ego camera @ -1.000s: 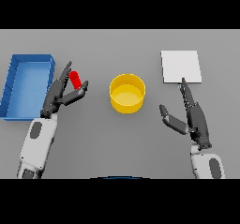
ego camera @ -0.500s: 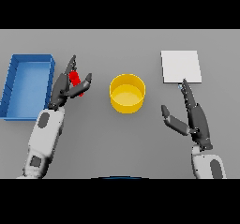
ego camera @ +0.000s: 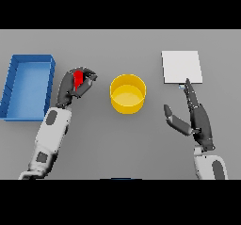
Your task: Pick up the red beaker and tilt it to pour out 1 green nut into yellow bowl. Pick up the yellow bowl and place it on the metallic measuring scale.
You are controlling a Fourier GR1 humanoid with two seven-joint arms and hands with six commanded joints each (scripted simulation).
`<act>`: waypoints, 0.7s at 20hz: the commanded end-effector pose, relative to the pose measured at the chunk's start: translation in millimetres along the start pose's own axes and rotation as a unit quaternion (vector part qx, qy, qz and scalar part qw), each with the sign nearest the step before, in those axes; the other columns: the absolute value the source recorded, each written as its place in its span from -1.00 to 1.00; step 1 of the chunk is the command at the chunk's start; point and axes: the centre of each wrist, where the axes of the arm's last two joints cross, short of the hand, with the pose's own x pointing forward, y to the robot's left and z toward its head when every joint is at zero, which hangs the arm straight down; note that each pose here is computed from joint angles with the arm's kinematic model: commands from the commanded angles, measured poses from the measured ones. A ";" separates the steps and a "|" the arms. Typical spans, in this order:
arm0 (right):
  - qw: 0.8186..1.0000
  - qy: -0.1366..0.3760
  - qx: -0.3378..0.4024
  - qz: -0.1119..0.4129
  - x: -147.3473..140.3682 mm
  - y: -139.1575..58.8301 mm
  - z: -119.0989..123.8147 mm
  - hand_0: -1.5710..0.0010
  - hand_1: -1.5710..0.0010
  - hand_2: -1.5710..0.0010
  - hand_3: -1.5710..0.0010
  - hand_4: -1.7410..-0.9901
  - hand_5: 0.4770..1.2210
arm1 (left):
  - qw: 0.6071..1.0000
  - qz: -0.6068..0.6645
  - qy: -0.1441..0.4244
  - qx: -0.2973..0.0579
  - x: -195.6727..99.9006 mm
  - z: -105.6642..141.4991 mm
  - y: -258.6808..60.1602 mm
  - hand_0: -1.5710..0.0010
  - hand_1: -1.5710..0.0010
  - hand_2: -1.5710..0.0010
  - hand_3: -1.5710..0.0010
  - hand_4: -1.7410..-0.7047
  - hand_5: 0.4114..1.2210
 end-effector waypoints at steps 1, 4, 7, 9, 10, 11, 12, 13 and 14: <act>1.000 -0.001 0.000 -0.001 0.8 0.5 -1.6 1.00 1.00 1.00 1.00 0.33 -0.54 | 1.000 0.004 0.002 0.000 0.6 -0.2 -2.6 -0.57 -0.59 -0.62 -0.47 -0.80 0.78; 1.000 -0.004 0.004 -0.012 2.4 2.9 -0.8 1.00 1.00 1.00 1.00 0.30 -0.55 | 1.000 0.002 0.007 -0.001 1.5 0.7 -1.1 -0.78 -0.79 -0.81 -0.73 -0.62 0.88; 1.000 0.000 0.007 -0.007 0.1 4.7 1.6 1.00 1.00 1.00 1.00 0.31 -0.55 | 0.998 0.056 -0.013 -0.004 10.1 -1.5 5.6 -0.89 -0.89 -0.90 -0.86 -0.80 0.84; 1.000 0.000 0.003 0.000 0.2 4.8 0.3 1.00 1.00 1.00 1.00 0.34 -0.55 | 0.996 0.083 -0.029 -0.009 18.1 -2.0 6.5 -0.93 -0.93 -0.94 -0.91 -0.87 0.81; 1.000 0.001 0.002 -0.002 -0.2 4.4 -0.5 1.00 1.00 1.00 1.00 0.34 -0.55 | 0.996 0.085 -0.035 -0.004 25.2 -3.6 14.3 -0.94 -0.94 -0.95 -0.93 -0.90 0.80; 1.000 -0.003 0.004 0.000 -1.0 4.2 0.1 1.00 1.00 1.00 1.00 0.35 -0.55 | 0.996 0.083 -0.038 -0.006 31.8 -5.7 18.8 -0.95 -0.96 -0.96 -0.94 -0.92 0.79; 1.000 -0.002 0.007 0.003 -1.2 5.5 0.5 1.00 1.00 1.00 1.00 0.37 -0.55 | 0.996 0.084 -0.039 -0.012 37.5 -7.5 18.5 -0.96 -0.96 -0.97 -0.95 -0.94 0.78; 1.000 -0.009 0.007 0.003 0.0 3.4 2.4 1.00 1.00 1.00 1.00 0.37 -0.54 | 0.996 0.077 -0.049 -0.019 42.6 -6.5 20.2 -0.97 -0.97 -0.97 -0.96 -0.95 0.78; 1.000 -0.010 0.007 0.002 -1.6 3.4 3.3 1.00 1.00 1.00 1.00 0.37 -0.53 | 0.997 0.063 -0.046 -0.024 46.9 -9.2 20.1 -0.98 -0.98 -0.98 -0.97 -0.96 0.78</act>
